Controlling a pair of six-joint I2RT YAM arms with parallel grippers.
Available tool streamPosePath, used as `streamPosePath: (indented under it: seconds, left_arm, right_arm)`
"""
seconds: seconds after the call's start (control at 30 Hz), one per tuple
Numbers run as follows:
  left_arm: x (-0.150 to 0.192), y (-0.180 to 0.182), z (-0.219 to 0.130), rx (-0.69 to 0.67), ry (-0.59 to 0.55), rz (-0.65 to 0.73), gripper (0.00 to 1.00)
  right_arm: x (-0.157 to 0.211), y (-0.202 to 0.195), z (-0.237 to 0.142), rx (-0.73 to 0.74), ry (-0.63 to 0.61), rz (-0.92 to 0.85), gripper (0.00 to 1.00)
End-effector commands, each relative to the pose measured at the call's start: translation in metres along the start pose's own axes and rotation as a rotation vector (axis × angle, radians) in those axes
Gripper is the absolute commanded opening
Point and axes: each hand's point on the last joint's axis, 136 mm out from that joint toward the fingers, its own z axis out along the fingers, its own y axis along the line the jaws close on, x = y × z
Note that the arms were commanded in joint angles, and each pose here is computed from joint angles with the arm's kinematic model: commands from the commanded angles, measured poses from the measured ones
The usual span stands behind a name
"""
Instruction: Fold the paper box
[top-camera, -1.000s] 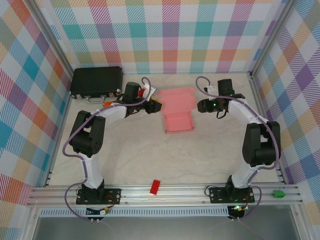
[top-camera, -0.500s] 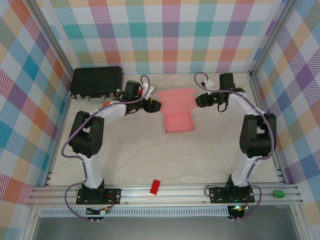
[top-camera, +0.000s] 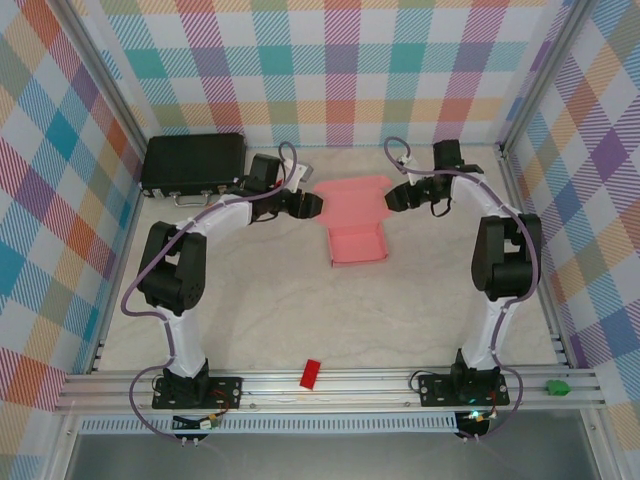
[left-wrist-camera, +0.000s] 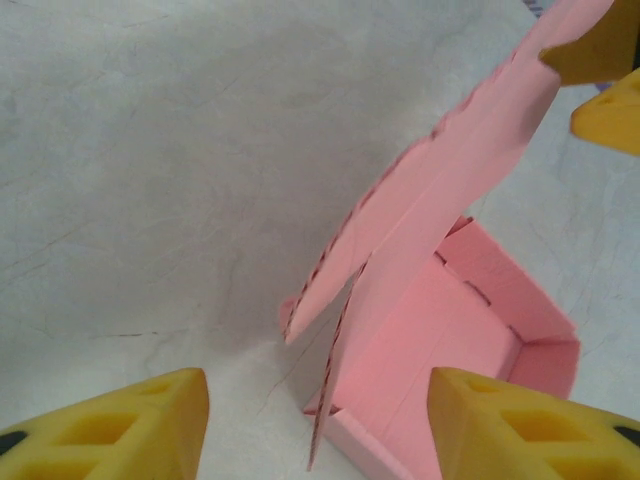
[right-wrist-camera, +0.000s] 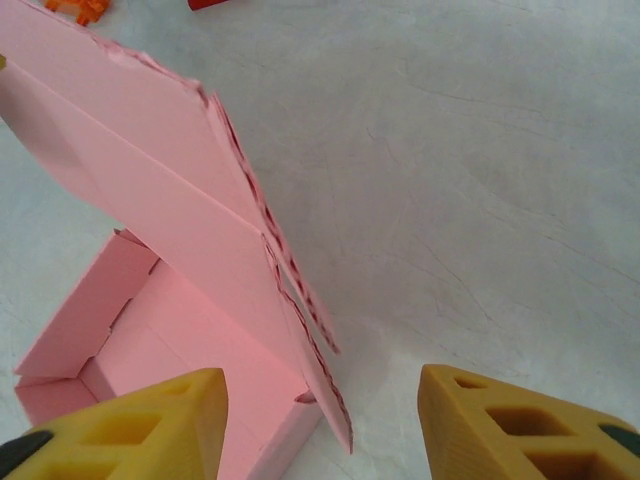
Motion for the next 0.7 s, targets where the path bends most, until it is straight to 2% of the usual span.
streamPosePath:
  seconds: [0.0, 0.4, 0.67]
  left_arm:
    - [-0.0022, -0.0029, 0.0015, 0.038, 0.029, -0.029, 0.52]
    - [0.003, -0.0045, 0.0042, 0.048, 0.053, -0.025, 0.49]
    - [0.0039, -0.0067, 0.0073, 0.069, 0.064, -0.027, 0.32]
  right_arm:
    - [-0.0018, 0.0082, -0.0009, -0.069, 0.007, -0.004, 0.52]
    - [-0.0029, 0.0137, -0.0003, -0.081, 0.02, -0.003, 0.43]
    - [-0.0035, 0.0172, 0.0028, -0.083, 0.033, -0.003, 0.36]
